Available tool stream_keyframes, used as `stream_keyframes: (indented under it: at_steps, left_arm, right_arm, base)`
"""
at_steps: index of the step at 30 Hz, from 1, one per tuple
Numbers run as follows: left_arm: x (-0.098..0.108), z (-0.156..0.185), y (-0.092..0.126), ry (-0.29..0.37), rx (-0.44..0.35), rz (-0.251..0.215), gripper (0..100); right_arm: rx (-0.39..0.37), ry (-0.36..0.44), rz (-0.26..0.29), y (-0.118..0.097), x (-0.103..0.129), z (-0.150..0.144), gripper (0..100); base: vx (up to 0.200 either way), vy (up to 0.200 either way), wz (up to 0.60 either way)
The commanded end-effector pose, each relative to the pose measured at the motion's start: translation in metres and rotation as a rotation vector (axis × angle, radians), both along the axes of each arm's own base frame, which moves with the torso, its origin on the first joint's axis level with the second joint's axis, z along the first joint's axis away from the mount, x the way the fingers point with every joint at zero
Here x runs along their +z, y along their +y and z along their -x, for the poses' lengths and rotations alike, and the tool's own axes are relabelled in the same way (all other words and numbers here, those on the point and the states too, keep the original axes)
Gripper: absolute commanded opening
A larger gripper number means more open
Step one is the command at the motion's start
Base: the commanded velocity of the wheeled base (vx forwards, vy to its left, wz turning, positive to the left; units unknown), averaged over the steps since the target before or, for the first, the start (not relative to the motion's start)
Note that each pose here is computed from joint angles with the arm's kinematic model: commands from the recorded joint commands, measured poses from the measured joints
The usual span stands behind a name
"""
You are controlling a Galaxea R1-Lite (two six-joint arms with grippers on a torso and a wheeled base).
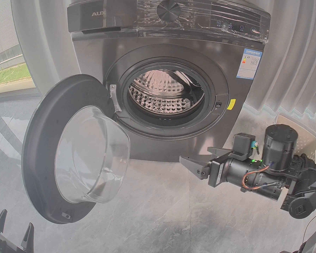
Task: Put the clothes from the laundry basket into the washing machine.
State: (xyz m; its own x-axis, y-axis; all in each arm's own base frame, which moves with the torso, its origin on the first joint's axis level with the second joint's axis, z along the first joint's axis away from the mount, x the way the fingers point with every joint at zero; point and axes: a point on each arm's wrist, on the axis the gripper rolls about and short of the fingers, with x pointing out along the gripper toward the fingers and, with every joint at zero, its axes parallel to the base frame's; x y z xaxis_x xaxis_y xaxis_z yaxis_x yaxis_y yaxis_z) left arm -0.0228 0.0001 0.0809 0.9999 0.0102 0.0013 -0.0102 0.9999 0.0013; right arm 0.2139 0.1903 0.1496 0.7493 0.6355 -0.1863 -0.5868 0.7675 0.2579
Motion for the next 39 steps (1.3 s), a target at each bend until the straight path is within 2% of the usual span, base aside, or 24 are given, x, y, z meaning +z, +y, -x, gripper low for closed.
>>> stream_keyframes:
  at_steps: [1,5,9,13,14,15,16,18,25,30,33,35,36,39]
  left_arm:
    - [-0.005,0.0,0.0,0.004,0.001,0.0,100]
    - [-0.005,0.0,0.0,0.004,-0.001,0.0,100]
    - [-0.005,0.0,0.0,0.004,-0.001,0.0,100]
    - [-0.005,0.0,0.0,0.004,0.001,0.0,100]
    - [-0.005,0.0,0.0,0.004,-0.001,-0.002,100]
    - [-0.005,0.0,0.0,0.004,-0.001,-0.002,100]
    - [-0.005,0.0,0.0,0.004,-0.001,-0.002,100]
    - [-0.005,0.0,0.0,0.004,0.001,-0.002,100]
    - [-0.005,0.0,0.0,0.006,-0.001,-0.002,100]
    - [-0.005,0.0,0.0,0.004,-0.001,-0.002,100]
    - [-0.005,0.0,0.0,0.004,-0.001,-0.002,100]
    - [-0.005,0.0,0.0,0.004,-0.001,-0.002,100]
    - [-0.005,0.0,0.0,0.004,-0.001,-0.002,100]
    - [-0.005,0.0,0.0,0.004,-0.001,-0.002,100]
  right_arm:
    - [-0.024,-0.053,-0.015,-0.024,0.015,0.017,100]
    - [-0.024,-0.065,-0.001,-0.031,0.015,0.024,100]
    - [-0.037,-0.085,-0.001,-0.043,0.019,0.035,100]
    - [-0.111,-0.117,0.033,-0.062,0.019,0.044,100]
    - [-0.137,-0.138,0.046,-0.074,0.019,0.05,100]
    - [-0.137,-0.138,0.046,-0.074,0.019,0.05,100]
    - [-0.164,-0.168,0.066,-0.086,0.02,0.058,100]
    - [-0.188,-0.197,0.079,-0.098,0.021,0.067,100]
    - [-0.3,-0.228,0.135,-0.138,0.008,0.095,100]
    - [-0.347,-0.296,0.159,-0.162,-0.005,0.127,100]
    - [-0.374,-0.332,0.141,-0.168,-0.002,0.139,100]
    - [-0.387,-0.367,0.127,-0.176,-0.004,0.162,100]
    - [-0.387,-0.367,0.127,-0.176,-0.004,0.162,100]
    - [-0.415,-0.389,0.146,-0.185,-0.019,0.194,100]
  base:
    - [0.0,-0.2,0.0]
    - [0.0,-0.2,0.0]
    - [0.0,0.0,0.0]
    - [0.0,0.0,0.0]
    - [0.0,0.0,0.0]
    - [0.0,0.0,0.0]
    - [0.0,0.0,0.0]
    - [0.0,0.0,0.0]
    - [0.0,0.0,0.0]
    - [0.0,0.0,0.0]
    - [0.0,0.0,0.0]
    - [0.0,0.0,0.0]
    - [0.0,0.0,0.0]
    - [0.0,0.0,0.0]
